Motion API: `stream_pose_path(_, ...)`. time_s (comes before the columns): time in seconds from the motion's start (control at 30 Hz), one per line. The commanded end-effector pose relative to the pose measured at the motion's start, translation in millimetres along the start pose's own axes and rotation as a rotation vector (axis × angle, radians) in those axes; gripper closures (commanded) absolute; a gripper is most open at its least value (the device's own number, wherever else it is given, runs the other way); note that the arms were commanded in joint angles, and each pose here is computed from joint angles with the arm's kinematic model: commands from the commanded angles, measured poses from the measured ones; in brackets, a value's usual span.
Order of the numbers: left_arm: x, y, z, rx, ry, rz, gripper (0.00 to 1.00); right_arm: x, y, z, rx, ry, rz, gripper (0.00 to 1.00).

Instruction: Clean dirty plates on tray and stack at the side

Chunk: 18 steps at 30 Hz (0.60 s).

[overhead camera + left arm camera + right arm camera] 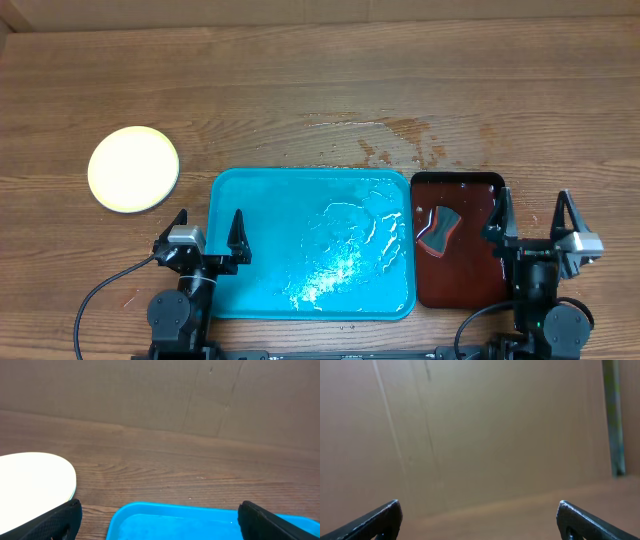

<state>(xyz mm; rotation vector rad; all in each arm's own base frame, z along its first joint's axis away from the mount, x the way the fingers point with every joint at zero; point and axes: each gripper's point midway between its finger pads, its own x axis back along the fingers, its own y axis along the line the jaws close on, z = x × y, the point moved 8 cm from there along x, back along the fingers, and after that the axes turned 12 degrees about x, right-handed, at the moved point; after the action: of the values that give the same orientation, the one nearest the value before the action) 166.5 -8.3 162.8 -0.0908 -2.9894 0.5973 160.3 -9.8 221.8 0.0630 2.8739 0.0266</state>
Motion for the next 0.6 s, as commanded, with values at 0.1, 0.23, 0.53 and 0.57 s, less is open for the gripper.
stream_pose_path(0.1, 0, 0, 0, -0.007, -0.004, 0.006, 0.0, 2, -1, 20, -0.014, 0.107, 0.004, 0.0)
stream_pose_path(0.23, 0, 0, 0, -0.007, -0.004, 0.006, 0.0, 3, 8, 31, 0.06, 0.168, -0.107, 0.0)
stream_pose_path(0.53, 0, 0, 0, -0.007, -0.004, 0.006, 0.0, 9, 21, 47, 0.149, 0.251, -0.259, 0.0)
stream_pose_path(0.57, 0, 0, 0, -0.007, -0.004, 0.006, 0.0, 9, 20, 47, 0.15, 0.251, -0.257, 0.0)
